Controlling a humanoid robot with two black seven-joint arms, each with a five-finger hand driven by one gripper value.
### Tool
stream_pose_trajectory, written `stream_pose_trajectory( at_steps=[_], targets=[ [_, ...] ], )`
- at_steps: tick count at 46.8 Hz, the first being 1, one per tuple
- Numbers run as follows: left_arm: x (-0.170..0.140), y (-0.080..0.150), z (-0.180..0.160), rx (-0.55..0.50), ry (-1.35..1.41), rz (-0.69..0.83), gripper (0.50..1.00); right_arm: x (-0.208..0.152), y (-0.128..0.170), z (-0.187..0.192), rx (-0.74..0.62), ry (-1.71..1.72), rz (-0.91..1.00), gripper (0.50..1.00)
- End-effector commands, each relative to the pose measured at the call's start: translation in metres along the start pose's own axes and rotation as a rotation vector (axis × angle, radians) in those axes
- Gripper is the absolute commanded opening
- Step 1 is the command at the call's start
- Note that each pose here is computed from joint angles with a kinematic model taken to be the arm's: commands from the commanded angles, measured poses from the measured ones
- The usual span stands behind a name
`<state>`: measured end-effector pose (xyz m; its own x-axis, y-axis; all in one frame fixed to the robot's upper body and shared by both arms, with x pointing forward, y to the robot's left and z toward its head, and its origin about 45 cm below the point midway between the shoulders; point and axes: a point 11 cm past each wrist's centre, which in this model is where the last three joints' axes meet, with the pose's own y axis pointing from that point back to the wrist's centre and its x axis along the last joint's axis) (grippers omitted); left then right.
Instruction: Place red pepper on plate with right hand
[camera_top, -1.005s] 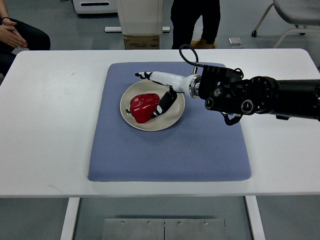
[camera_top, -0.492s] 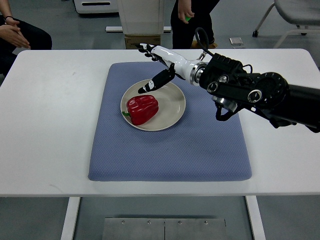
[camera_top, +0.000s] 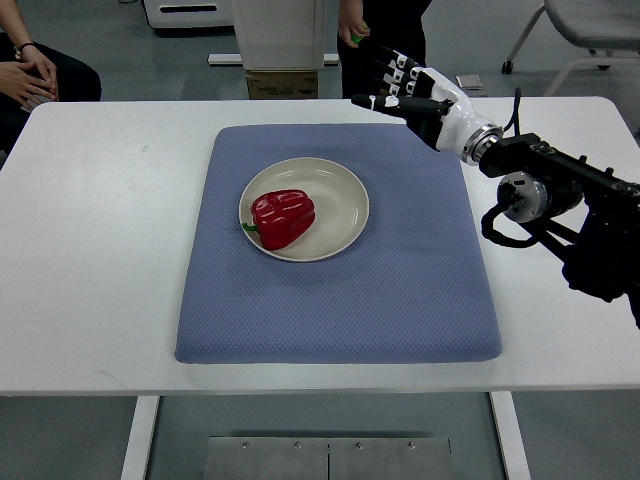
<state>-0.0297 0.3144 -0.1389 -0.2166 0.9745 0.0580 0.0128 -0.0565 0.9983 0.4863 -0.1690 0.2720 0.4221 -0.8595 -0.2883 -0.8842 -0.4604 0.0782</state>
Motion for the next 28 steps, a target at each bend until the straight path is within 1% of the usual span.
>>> stream_pose_trajectory(
  at_steps=[1, 10, 16, 23, 25, 28],
  targets=[
    [0.0, 0.0, 0.0, 0.001, 0.0, 0.0, 1.0, 0.019, 0.008, -0.001, 0.006, -0.084, 0.052, 1.0],
    [0.0, 0.0, 0.0, 0.001, 0.0, 0.0, 1.0, 0.076, 0.037, 0.012, 0.014, -0.27, 0.196, 1.0],
    [0.0, 0.0, 0.0, 0.001, 0.0, 0.0, 1.0, 0.111, 0.055, 0.022, 0.025, -0.306, 0.251, 1.0],
    [0.0, 0.0, 0.0, 0.001, 0.0, 0.0, 1.0, 0.163, 0.082, 0.04, 0.021, -0.301, 0.377, 1.0],
    [0.0, 0.0, 0.0, 0.001, 0.0, 0.0, 1.0, 0.166, 0.084, 0.043, 0.021, -0.305, 0.377, 1.0],
    [0.0, 0.0, 0.0, 0.001, 0.002, 0.0, 1.0, 0.16, 0.08, 0.046, 0.022, -0.313, 0.355, 1.0]
  ],
)
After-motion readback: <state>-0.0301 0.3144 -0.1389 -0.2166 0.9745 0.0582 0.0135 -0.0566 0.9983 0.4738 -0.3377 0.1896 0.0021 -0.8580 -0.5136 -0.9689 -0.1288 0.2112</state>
